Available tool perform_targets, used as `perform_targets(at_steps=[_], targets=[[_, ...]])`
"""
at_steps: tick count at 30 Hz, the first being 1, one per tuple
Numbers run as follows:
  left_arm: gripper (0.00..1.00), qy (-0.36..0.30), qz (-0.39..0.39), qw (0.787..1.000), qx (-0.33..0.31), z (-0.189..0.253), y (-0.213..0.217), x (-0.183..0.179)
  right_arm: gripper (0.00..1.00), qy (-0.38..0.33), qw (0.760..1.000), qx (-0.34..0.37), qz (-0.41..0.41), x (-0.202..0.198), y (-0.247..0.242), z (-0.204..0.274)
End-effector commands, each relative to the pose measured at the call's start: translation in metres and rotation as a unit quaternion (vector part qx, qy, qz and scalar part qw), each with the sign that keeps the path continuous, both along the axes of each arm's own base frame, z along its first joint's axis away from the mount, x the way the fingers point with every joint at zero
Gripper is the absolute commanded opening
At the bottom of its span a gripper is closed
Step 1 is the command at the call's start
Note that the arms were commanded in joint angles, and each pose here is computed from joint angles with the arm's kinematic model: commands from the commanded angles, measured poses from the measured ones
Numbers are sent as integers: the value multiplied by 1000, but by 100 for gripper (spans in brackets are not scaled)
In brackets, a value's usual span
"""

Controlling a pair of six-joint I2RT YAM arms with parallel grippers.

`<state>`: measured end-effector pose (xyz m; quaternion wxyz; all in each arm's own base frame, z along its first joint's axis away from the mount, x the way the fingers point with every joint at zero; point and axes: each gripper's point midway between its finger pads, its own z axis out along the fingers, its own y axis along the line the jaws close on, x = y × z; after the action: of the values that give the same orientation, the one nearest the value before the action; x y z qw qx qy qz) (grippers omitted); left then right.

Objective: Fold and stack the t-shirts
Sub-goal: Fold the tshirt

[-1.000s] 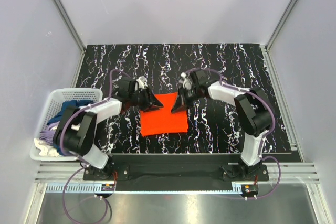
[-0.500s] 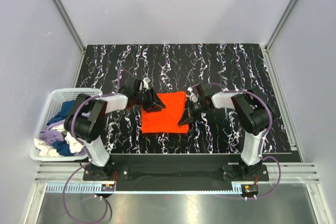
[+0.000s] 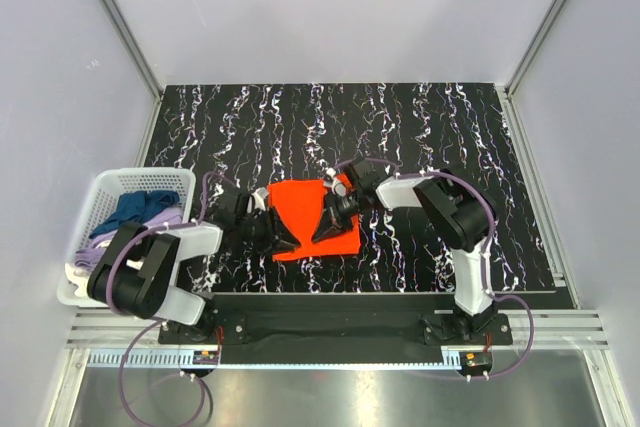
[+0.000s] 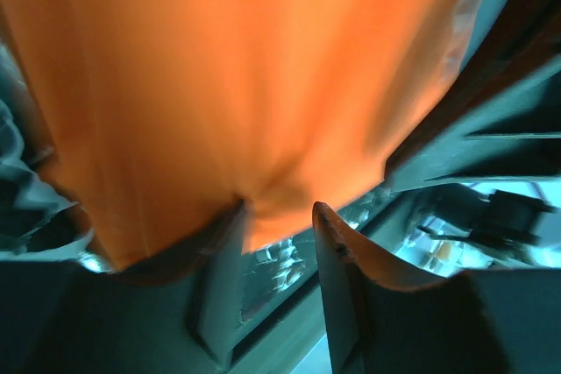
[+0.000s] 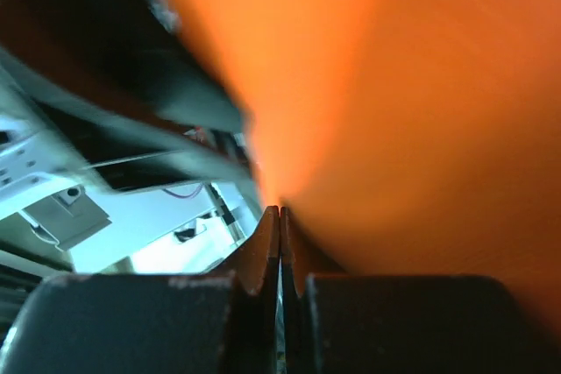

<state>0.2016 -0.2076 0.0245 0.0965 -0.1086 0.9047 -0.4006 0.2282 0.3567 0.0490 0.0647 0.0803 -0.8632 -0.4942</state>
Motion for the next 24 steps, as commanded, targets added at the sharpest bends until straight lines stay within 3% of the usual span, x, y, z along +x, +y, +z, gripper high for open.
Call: perform_targets(at_steps=[1,4,7,12,17,24], targets=[[42,-15,17,999,24,-23,11,8,0,37,999,3,-6,-9,-4,-26],[38,26,20,999,41,-47,23,1,0,45,998,-34,-12,-15,-20,-55],[37,19,7,999,41,-37,21,1,0,43,998,-50,-12,-16,-24,-54],[40,-47,3,998,49,15,21,16,0,-12,1000,-21,-1,-4,-8,7],[42,-60,7,997,56,37,20,24,0,-37,999,-8,-9,-5,-8,38],[42,-46,10,998,50,28,18,19,0,12,998,-48,-35,-43,-53,-18]])
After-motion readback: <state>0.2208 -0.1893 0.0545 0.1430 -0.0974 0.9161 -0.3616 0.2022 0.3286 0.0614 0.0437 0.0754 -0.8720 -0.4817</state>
